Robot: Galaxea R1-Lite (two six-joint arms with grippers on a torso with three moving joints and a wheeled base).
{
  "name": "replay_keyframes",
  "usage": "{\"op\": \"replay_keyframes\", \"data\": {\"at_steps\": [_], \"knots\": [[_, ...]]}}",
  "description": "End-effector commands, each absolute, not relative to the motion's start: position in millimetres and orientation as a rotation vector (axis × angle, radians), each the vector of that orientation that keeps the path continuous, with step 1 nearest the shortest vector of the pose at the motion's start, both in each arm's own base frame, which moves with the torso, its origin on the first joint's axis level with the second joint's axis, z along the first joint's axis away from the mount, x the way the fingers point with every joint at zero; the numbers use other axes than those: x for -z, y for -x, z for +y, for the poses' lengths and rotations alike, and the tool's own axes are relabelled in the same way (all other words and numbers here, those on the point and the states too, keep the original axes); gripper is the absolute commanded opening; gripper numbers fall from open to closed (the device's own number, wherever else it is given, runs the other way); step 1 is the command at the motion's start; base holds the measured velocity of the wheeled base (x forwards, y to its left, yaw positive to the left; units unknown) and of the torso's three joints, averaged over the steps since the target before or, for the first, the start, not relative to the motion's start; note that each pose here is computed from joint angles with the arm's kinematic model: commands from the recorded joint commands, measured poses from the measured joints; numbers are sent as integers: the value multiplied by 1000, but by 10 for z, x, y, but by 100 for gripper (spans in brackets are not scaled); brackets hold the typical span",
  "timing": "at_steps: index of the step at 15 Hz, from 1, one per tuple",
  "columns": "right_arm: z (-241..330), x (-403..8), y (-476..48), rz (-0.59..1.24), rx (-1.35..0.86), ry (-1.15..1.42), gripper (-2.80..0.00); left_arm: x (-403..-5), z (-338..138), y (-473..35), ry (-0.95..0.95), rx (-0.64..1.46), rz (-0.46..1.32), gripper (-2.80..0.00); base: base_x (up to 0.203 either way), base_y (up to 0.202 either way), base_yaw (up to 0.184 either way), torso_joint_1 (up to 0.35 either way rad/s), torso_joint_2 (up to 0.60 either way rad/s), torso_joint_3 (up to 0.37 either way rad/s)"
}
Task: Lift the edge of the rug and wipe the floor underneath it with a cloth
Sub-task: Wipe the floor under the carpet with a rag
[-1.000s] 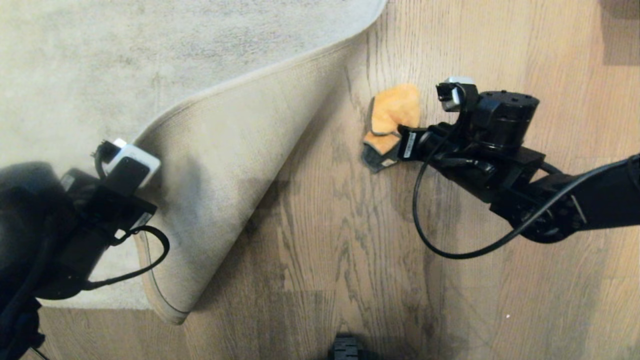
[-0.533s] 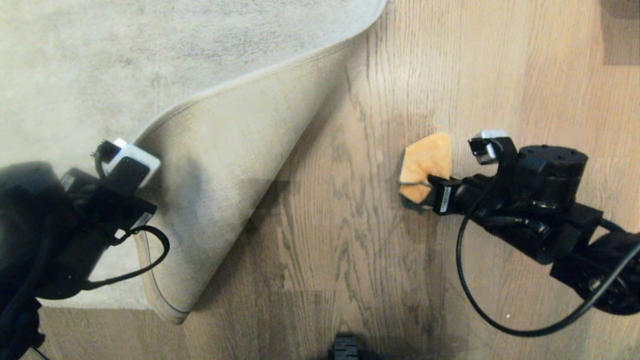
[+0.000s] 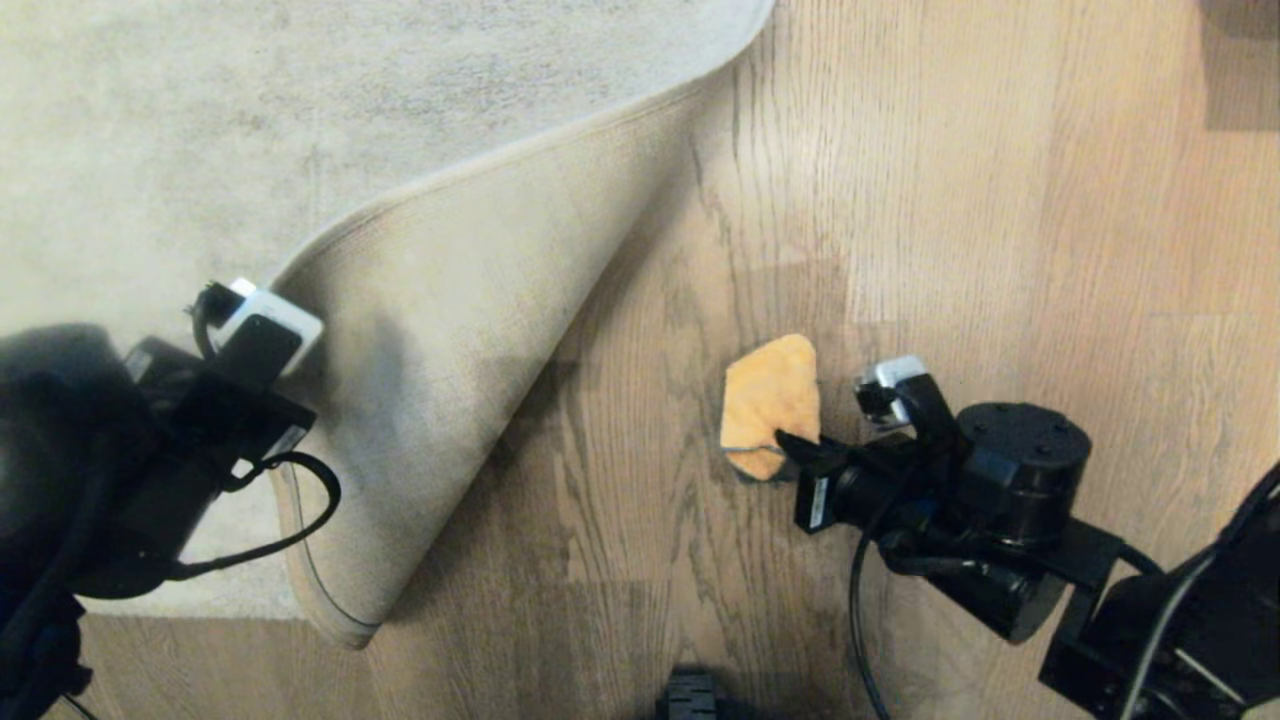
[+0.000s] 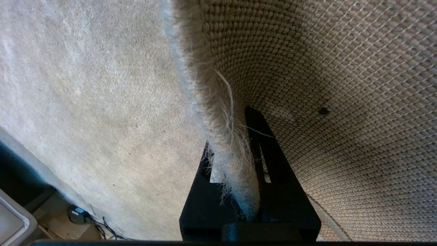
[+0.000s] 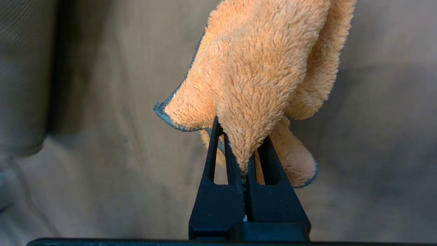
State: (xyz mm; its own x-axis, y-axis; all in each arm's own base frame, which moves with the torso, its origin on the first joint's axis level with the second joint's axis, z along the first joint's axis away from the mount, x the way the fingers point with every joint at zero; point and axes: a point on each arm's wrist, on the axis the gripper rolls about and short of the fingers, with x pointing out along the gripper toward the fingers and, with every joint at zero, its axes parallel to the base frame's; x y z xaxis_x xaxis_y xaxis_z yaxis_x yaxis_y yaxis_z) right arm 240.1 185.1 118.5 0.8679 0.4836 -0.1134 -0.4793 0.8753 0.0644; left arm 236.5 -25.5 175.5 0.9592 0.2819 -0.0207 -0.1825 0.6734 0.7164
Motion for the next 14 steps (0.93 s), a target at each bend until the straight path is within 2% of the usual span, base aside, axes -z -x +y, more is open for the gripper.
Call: {"op": "replay_keyframes", "data": {"at_steps": [1,7,14], "knots": [[2059,-826,-2418,201,-546,2,-280,-1754,-256,-2374,-794,-266,133,-280,0,0,0,0,0,0],[2402,-207,-2436,222,-615,21,-280,-1746,-256,-2370,-794,-264,135,-280,0,0,0,0,0,0],[2880,-297,-2728,115,-654,-30,-280,-1717,-254,-2365,-797,-259,146,-280,0,0,0,0,0,0]]}}
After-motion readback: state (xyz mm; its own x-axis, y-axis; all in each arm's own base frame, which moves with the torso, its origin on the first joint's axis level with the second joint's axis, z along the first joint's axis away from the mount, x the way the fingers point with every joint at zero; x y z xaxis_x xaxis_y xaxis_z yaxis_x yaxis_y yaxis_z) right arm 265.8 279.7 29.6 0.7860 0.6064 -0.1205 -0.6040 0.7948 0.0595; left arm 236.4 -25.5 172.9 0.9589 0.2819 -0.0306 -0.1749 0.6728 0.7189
